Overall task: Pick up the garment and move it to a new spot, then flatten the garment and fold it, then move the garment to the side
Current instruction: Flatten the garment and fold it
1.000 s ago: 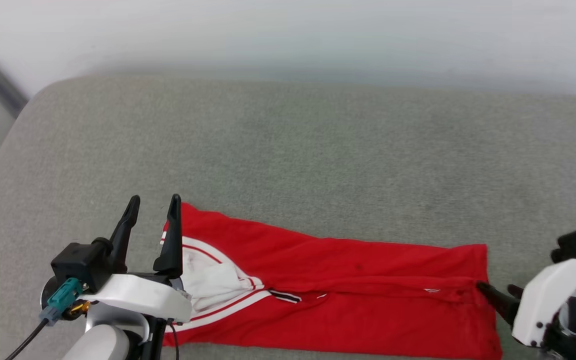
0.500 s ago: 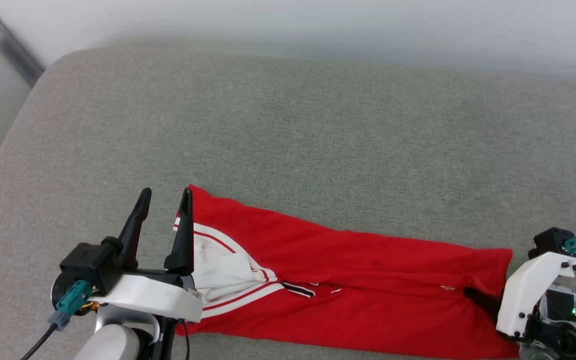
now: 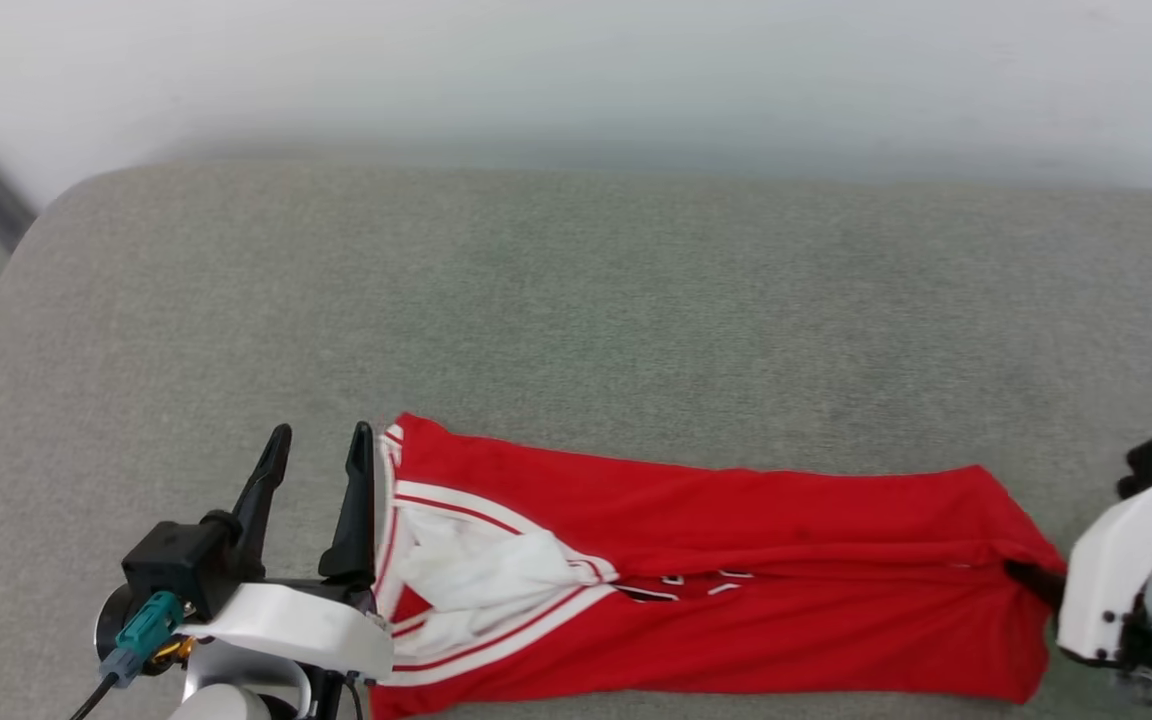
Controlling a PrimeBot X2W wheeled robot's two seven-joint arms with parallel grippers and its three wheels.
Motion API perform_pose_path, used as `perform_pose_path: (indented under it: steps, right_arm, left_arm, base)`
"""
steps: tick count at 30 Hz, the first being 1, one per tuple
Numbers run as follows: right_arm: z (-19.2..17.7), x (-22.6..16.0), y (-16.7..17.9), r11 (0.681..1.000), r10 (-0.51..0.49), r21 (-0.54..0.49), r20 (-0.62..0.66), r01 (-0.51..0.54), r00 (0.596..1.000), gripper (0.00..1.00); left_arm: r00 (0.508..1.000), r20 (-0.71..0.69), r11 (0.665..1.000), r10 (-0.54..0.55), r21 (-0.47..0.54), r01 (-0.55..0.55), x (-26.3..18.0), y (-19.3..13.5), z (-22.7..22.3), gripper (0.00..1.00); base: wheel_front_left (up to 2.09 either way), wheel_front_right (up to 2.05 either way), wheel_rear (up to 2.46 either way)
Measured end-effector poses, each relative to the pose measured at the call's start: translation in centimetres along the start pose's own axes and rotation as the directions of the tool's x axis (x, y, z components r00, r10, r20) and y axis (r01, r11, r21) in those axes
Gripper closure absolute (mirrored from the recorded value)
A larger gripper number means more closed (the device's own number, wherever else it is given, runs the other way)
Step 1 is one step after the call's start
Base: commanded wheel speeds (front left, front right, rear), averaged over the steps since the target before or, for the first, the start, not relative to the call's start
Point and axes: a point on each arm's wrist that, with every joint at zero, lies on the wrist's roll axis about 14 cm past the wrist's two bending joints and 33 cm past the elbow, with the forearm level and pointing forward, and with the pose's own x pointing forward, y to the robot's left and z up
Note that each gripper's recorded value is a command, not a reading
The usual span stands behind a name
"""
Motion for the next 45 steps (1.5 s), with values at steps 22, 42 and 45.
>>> perform_pose_path:
  steps: [22,42,45]
  right_arm:
    - [0.6,-4.0,0.2,0.792,0.271,0.524,0.158,-0.313,0.950,1.00]
    - [-0.8,1.8,22.1,0.557,0.736,0.494,0.079,-0.668,0.672,1.00]
    - [-1.3,2.8,23.0,0.591,0.720,0.468,0.062,-0.657,0.692,1.00]
  left_arm:
    - [0.996,-0.028,0.996,-0.085,-0.004,0.085,0.7,-2.8,-0.7,0.00]
    - [0.998,-0.042,0.999,-0.040,0.007,0.041,-0.2,-1.0,-0.7,0.00]
    - [0.998,-0.048,1.000,-0.028,0.006,0.028,-0.1,-0.6,-0.9,0.00]
  base:
    - [0.00,0.00,0.00]
    - [0.00,0.00,0.00]
    - [0.00,0.00,0.00]
